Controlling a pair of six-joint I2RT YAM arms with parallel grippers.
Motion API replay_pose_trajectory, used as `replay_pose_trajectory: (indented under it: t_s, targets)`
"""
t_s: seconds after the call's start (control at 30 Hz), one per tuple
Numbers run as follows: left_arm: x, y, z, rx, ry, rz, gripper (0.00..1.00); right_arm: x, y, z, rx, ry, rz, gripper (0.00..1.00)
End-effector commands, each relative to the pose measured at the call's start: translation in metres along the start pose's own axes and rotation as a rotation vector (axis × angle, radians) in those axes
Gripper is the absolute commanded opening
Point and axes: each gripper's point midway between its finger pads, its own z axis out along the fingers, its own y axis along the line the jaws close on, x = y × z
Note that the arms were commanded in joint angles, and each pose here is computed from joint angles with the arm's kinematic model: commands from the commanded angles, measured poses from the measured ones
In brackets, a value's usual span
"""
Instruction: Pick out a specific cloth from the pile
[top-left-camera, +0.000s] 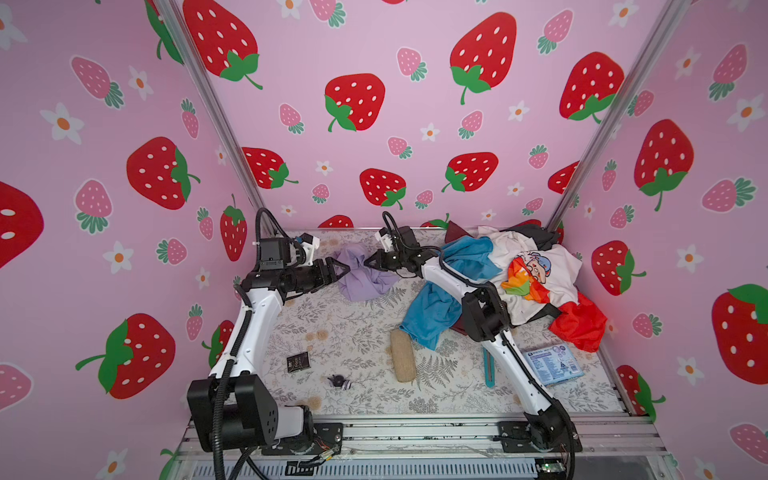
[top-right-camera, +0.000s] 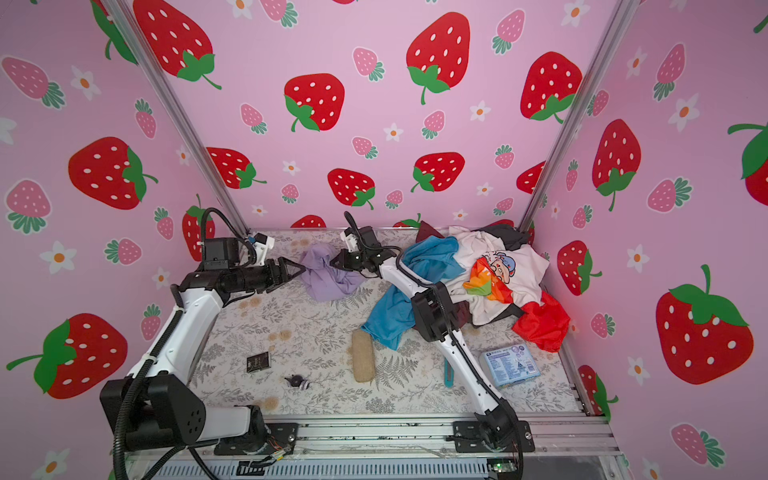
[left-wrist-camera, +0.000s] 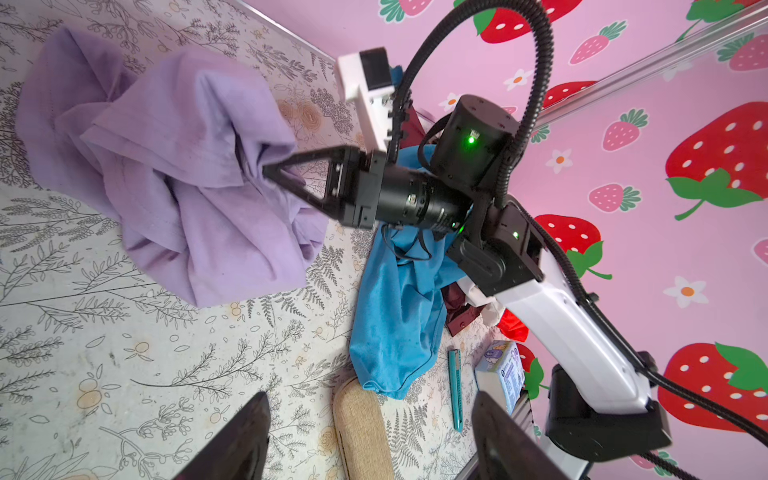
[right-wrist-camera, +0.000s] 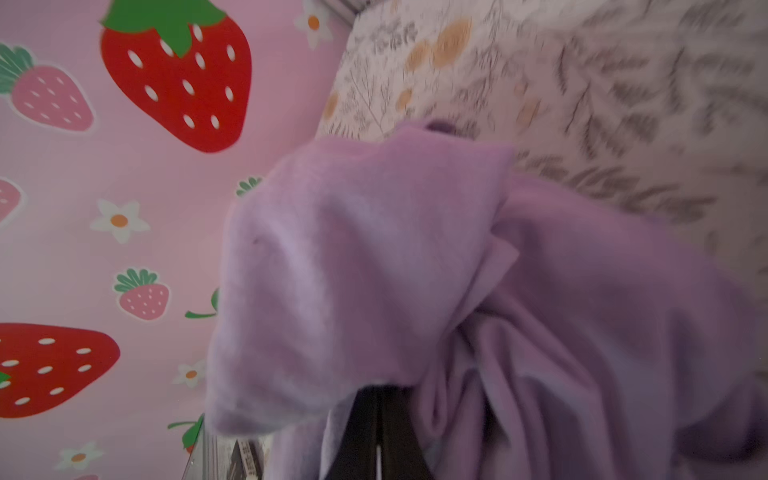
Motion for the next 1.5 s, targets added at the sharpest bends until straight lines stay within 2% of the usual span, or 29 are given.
replay_pose_trajectory:
  t_s: [0.0, 0.13, 0.17, 0.4, 0.47, 0.6, 0.67, 0.77, 0.9, 1.07, 1.13, 1.23, 1.37, 1.47]
  targets:
    - [-0.014, -0.012, -0.008, 0.022, -0.043, 0.035, 0.77, 0.049, -0.009, -0.003, 0.089, 0.161, 0.05, 0.12]
    - [-0.01, -0.011, -0.009, 0.012, -0.04, 0.044, 0.77, 0.071, 0.0, 0.013, 0.045, 0.217, 0.063, 0.19]
    - [-0.009, -0.011, -0.01, 0.006, -0.04, 0.044, 0.77, 0.075, 0.007, 0.018, 0.017, 0.223, 0.064, 0.23]
    - [-0.007, -0.01, -0.01, 0.005, -0.036, 0.029, 0.77, 0.106, 0.063, 0.044, -0.223, 0.302, 0.03, 0.34]
    - [-0.008, -0.01, -0.009, 0.009, -0.039, 0.024, 0.77, 0.103, 0.077, 0.042, -0.261, 0.302, 0.001, 0.38]
    - [-0.009, -0.012, -0.012, 0.01, -0.049, 0.028, 0.77, 0.08, 0.1, 0.017, -0.24, 0.262, -0.102, 0.47]
    - [-0.01, -0.014, -0.014, 0.009, -0.056, 0.038, 0.77, 0.062, 0.115, -0.004, -0.227, 0.228, -0.146, 0.57]
    - [-0.014, -0.019, -0.017, 0.015, -0.074, 0.05, 0.77, 0.039, 0.141, -0.038, -0.21, 0.172, -0.213, 0.82]
    - [-0.019, -0.022, -0.019, 0.02, -0.095, 0.062, 0.78, 0.026, 0.151, -0.075, -0.111, 0.136, -0.246, 1.0]
    - [-0.023, -0.019, -0.02, -0.005, -0.099, 0.072, 0.78, 0.038, 0.121, -0.12, 0.134, 0.185, -0.216, 1.0]
    - [-0.023, -0.01, -0.019, -0.056, -0.095, 0.076, 0.78, 0.048, 0.098, -0.143, 0.28, 0.222, -0.232, 1.0]
    - [-0.019, 0.005, -0.018, -0.134, -0.068, 0.081, 0.78, 0.052, 0.078, -0.185, 0.402, 0.22, -0.232, 1.0]
    - [-0.016, 0.035, -0.016, -0.264, -0.061, 0.063, 0.78, 0.039, 0.05, -0.25, 0.503, 0.122, -0.2, 1.0]
    - [-0.015, 0.077, -0.016, -0.446, -0.097, 0.024, 0.78, 0.03, 0.009, -0.312, 0.662, -0.009, -0.18, 1.0]
